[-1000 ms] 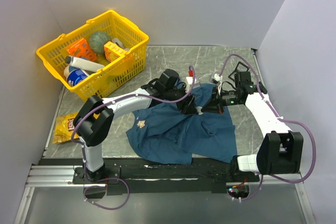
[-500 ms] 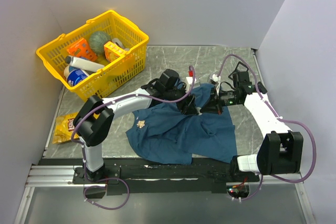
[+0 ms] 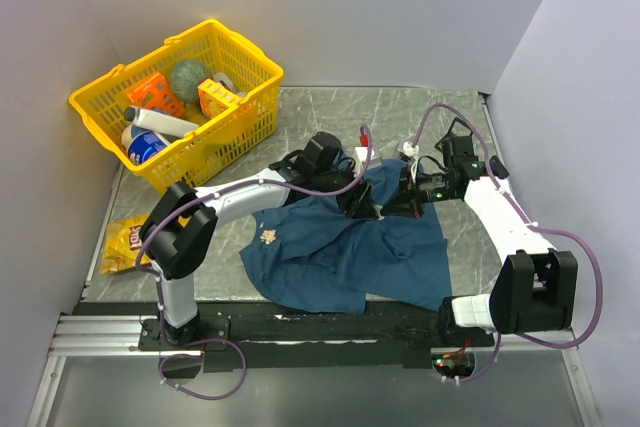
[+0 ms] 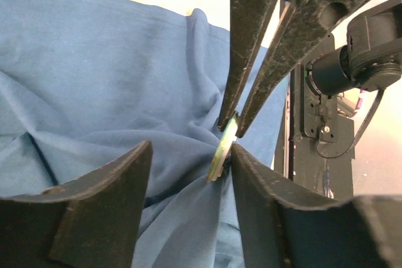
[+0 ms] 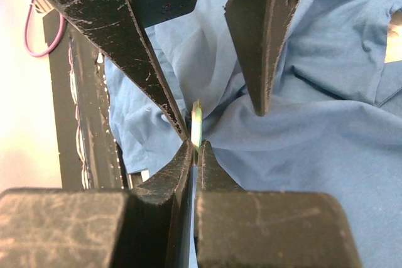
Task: Remove the brooch from the garment
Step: Remove the brooch from the clothes.
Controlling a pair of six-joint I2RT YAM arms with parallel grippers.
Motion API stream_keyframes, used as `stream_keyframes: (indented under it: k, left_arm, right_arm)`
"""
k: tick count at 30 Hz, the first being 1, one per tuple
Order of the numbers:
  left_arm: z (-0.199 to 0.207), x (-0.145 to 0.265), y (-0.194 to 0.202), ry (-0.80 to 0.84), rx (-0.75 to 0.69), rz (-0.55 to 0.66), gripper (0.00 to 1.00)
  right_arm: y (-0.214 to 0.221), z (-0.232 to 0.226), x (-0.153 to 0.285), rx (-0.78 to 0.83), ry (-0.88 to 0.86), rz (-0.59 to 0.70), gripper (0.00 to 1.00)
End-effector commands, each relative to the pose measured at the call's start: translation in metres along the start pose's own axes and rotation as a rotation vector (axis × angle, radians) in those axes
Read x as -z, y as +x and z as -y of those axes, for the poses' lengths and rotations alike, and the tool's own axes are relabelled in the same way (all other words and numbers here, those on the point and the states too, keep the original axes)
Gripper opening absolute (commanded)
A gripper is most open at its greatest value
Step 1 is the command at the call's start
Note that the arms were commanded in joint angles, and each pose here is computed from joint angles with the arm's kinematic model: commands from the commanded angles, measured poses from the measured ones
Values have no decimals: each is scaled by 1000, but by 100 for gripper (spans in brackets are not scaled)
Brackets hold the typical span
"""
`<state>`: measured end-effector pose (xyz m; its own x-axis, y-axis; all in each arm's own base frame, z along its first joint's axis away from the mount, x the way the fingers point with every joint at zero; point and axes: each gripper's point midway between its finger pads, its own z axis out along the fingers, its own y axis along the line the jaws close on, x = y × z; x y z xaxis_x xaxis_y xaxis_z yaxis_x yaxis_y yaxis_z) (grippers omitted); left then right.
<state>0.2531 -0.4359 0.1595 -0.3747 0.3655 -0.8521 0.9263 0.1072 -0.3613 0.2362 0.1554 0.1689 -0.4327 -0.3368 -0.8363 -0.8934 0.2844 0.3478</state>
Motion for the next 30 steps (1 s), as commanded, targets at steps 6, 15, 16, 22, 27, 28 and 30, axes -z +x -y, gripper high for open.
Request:
stream_keyframes:
  k: [6, 15, 16, 22, 27, 28, 30]
  left_arm:
    - [-6, -4, -18, -18, -15, 44, 39]
    - [-10, -6, -14, -28, -7, 35, 21]
    - [-10, -6, -15, -29, -8, 36, 22]
    - [-11, -3, -21, -35, 7, 50, 26]
    - [-14, 2, -25, -39, 31, 65, 25]
    - [-14, 2, -25, -39, 32, 66, 25]
    - [-16, 5, -26, -36, 44, 72, 27]
  right_arm:
    - [-3, -16, -5, 20, -48, 0, 0]
    - [-4, -16, -4, 27, -47, 3, 0]
    - [-3, -17, -5, 26, -49, 2, 0]
    - [2, -16, -7, 27, -47, -27, 0]
    - [3, -15, -8, 31, -43, -37, 0]
    - [4, -15, -8, 30, -41, -39, 0]
    - [5, -14, -9, 29, -40, -42, 0]
